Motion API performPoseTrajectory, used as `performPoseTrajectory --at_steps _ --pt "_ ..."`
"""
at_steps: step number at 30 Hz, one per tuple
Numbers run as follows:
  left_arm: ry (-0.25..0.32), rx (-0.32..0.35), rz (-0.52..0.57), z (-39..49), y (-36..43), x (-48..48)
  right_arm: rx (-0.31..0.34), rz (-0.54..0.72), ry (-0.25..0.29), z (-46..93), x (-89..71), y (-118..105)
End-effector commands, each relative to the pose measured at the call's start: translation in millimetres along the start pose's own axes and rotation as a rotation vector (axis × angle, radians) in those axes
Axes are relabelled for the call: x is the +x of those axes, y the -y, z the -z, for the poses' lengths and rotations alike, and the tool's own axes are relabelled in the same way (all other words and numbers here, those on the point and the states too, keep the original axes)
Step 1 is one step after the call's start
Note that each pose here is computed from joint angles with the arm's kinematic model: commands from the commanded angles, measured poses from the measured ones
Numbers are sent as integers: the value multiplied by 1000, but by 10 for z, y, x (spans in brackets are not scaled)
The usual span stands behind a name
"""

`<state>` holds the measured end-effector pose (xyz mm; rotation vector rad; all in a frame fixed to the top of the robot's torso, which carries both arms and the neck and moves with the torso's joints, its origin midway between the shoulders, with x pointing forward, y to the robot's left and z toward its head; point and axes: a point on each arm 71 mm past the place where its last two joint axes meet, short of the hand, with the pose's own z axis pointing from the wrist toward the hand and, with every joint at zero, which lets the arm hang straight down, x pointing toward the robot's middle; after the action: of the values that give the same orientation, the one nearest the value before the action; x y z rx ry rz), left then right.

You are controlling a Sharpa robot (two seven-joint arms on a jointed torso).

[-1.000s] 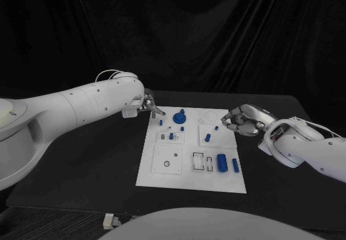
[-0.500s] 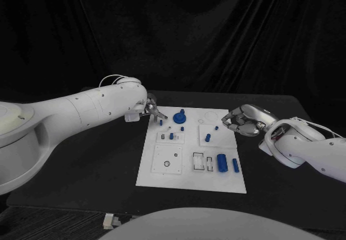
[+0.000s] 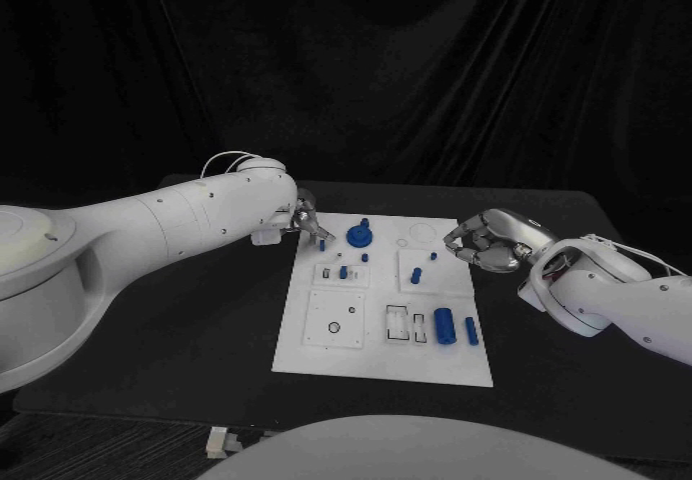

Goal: Assemble the parts on the task board

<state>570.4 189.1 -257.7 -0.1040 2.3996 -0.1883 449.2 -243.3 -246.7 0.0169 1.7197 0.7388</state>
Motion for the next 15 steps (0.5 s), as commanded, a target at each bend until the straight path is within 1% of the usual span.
performPoseTrajectory --at_steps 1,15 --pt "0 20 -12 -7 39 9 4 -1 2 4 6 -1" --pt "-25 16 -27 -30 115 28 7 -1 -2 3 9 1"
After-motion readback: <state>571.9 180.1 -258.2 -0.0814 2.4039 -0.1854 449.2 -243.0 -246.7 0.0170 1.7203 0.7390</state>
